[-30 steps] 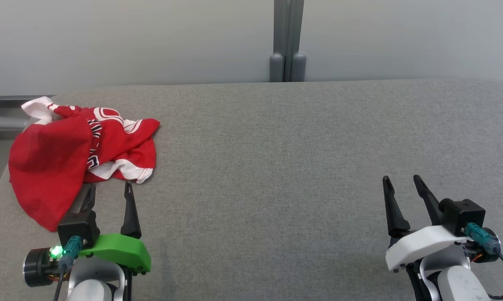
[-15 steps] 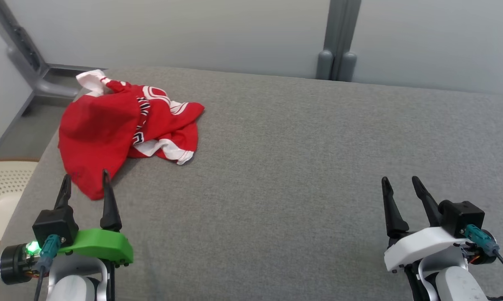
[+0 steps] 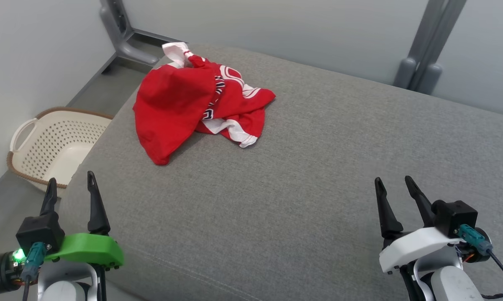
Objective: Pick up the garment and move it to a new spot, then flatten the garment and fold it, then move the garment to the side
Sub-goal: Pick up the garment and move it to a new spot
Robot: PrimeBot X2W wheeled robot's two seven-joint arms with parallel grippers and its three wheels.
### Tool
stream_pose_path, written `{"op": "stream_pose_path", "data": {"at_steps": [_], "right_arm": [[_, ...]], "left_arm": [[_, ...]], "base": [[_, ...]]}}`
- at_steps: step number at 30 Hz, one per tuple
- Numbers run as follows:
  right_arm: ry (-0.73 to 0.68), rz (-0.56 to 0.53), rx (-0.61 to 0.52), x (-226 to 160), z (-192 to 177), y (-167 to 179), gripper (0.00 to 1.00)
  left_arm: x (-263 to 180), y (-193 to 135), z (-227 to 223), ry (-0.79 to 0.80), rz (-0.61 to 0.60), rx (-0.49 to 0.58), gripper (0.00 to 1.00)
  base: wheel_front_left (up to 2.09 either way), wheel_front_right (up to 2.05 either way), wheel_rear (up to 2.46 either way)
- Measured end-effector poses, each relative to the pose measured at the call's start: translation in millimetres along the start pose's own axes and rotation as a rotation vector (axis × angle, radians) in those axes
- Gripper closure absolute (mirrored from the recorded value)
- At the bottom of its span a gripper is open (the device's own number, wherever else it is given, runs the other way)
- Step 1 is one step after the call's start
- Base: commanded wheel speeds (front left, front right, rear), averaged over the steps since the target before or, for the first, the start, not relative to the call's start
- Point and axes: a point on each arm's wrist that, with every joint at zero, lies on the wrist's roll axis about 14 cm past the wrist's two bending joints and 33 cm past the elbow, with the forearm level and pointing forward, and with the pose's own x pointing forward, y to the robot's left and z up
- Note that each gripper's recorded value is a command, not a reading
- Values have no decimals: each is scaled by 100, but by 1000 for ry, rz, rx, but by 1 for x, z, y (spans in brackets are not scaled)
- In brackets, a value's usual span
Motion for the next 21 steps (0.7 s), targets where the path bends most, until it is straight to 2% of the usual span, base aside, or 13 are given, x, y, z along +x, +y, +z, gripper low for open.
{"op": "stream_pose_path", "data": {"at_steps": [4,8,14,21], "right_arm": [[12,73,3,11,-5,24,0],[18,108,7,19,-7,35,0],[17,98,3,18,-7,31,0],[-29,55,-37,19,8,12,0]], "left_arm": [[-15,31,-1,7,87,6,0],[-21,43,-1,2,128,8,0],[-19,45,-4,11,128,11,0],[28,19,32,-89,43,18,0]], "base": [[0,0,0],[0,0,0],[0,0,0],[0,0,0]]}}
